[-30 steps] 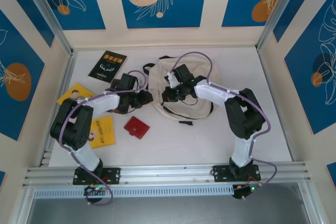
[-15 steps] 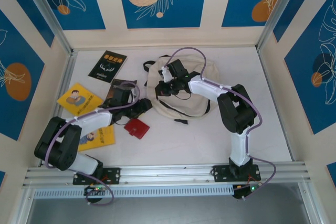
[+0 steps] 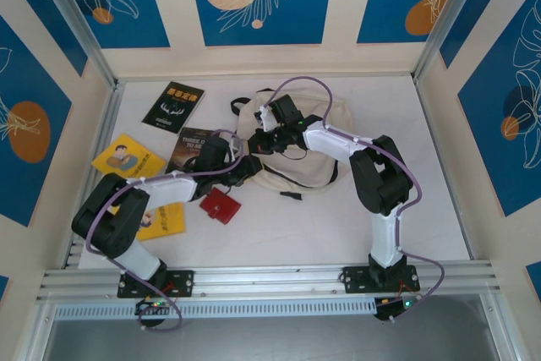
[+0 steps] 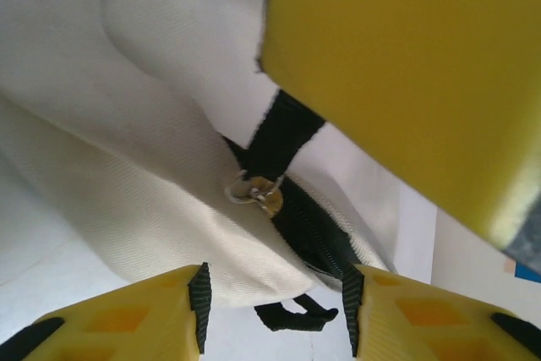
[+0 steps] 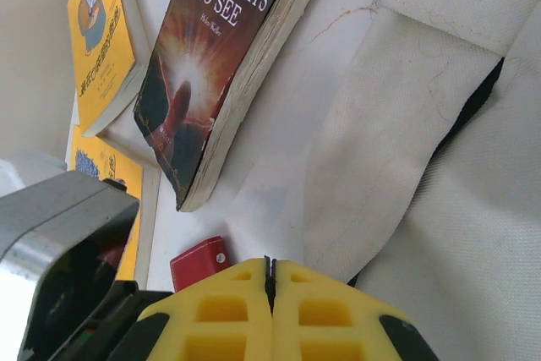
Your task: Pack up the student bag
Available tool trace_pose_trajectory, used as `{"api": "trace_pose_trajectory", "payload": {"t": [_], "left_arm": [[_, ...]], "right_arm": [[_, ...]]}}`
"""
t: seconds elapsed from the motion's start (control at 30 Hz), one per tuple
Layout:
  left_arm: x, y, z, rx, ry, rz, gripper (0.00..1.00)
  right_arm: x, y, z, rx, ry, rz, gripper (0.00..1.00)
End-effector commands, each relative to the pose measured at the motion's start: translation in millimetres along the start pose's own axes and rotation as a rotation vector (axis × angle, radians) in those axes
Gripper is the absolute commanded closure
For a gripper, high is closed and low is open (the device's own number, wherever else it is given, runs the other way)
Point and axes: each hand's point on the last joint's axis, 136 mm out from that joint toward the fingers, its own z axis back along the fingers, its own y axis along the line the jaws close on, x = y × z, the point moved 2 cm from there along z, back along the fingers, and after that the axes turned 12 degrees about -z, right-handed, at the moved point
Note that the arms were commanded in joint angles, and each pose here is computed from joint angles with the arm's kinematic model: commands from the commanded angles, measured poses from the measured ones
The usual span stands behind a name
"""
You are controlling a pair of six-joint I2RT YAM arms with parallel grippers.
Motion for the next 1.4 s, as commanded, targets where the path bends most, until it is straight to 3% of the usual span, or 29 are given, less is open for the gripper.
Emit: {"api": "trace_pose_trajectory", "payload": {"t": [0.0, 0.5, 0.83, 1.03, 1.37], "left_arm": [[9, -5, -5, -0.004, -0.034, 0.003, 0.57], [1, 22, -2, 0.101, -0.066, 0.045, 1.0], [-10, 37, 8, 0.131, -0.063, 0.047, 1.0], [-5, 30, 17, 0.099, -0.077, 0.019, 0.99], [3, 21, 25, 0.061, -0.115, -0.001, 0.59]], "right_arm": [[6, 9, 0, 0.041, -0.003, 0.0, 1.0], [9, -11, 4, -0.081, -0.06, -0.028, 1.0], [8, -47, 5, -0.265, -0.105, -0.112, 1.0], [-2, -51, -6, -0.255, -0.052, -0.154, 1.0], [-11, -12, -19, 0.025, 0.08, -0.128, 1.0]]}}
